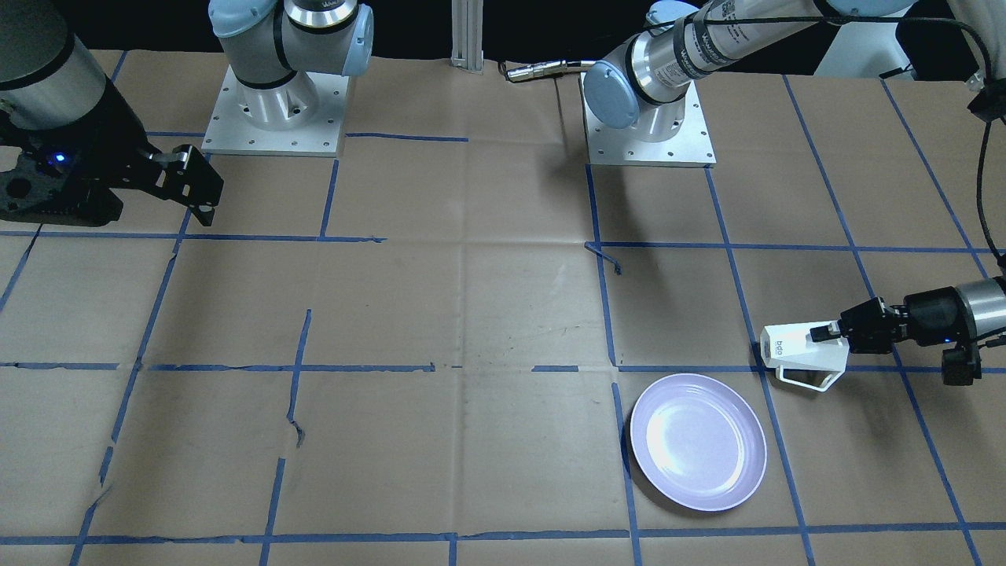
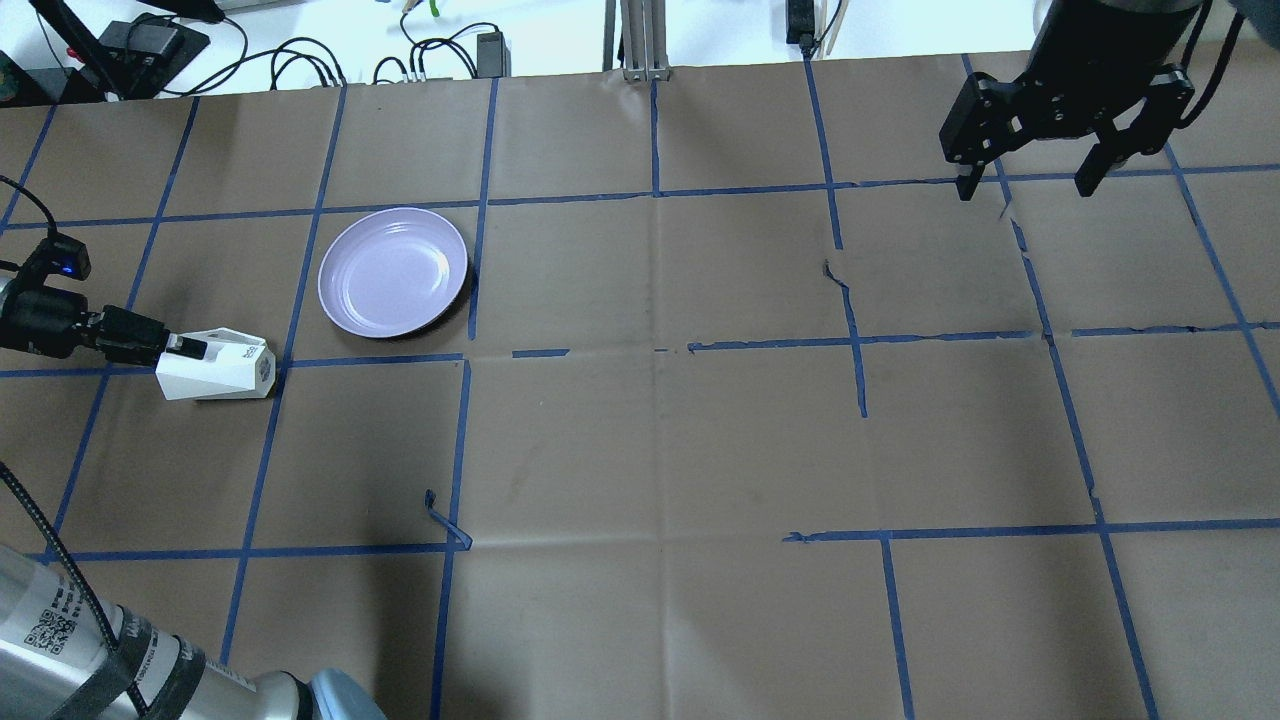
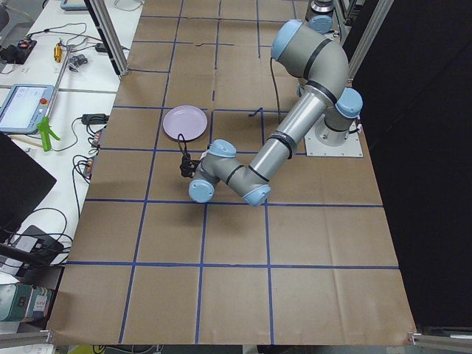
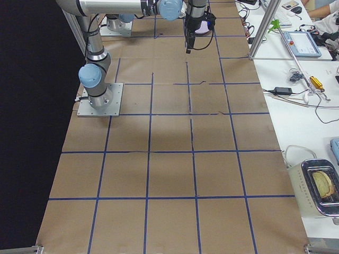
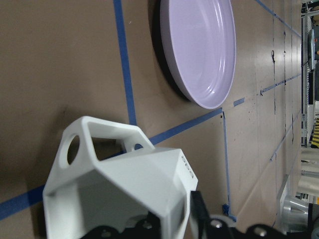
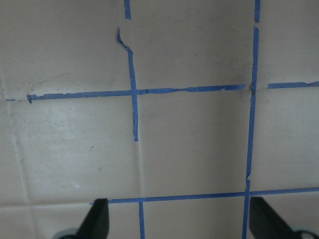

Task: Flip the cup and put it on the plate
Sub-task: 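Lift the white cup with the left gripper and swing it upright over the plate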

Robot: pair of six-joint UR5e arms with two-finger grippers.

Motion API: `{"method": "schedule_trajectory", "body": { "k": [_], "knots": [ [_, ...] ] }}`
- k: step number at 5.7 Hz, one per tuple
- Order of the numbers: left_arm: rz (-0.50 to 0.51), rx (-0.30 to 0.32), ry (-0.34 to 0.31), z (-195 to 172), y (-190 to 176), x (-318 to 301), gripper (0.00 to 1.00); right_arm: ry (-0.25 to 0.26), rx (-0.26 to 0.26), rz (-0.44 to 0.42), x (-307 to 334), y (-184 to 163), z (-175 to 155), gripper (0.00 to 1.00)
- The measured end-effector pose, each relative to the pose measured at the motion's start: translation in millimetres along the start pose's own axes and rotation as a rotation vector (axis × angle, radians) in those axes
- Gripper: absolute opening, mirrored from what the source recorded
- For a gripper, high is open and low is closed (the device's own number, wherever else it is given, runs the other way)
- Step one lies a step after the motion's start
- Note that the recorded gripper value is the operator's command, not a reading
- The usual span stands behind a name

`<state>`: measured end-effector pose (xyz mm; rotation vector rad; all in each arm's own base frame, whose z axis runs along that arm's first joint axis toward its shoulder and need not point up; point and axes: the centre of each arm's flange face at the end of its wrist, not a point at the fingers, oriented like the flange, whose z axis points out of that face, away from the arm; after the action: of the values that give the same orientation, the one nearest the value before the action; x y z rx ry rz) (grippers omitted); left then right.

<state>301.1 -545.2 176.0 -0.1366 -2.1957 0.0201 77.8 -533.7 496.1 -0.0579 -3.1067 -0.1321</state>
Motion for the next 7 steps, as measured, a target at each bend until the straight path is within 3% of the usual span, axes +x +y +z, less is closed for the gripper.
{"method": "schedule_trajectory", "body": {
  "k": [2,4,7],
  "knots": [
    [-0.051,0.027,-0.025,-18,-9,33,0.00,0.000,0.000,0.000,0,0,0,1.00],
    [-0.084,0.022,-0.123,-23,-31,103,0.00,0.000,0.000,0.000,0,0,0,1.00],
    [0.051,-0.105,-0.483,53,-99,228,0.00,0.000,0.000,0.000,0,0,0,1.00]
  ]
}}
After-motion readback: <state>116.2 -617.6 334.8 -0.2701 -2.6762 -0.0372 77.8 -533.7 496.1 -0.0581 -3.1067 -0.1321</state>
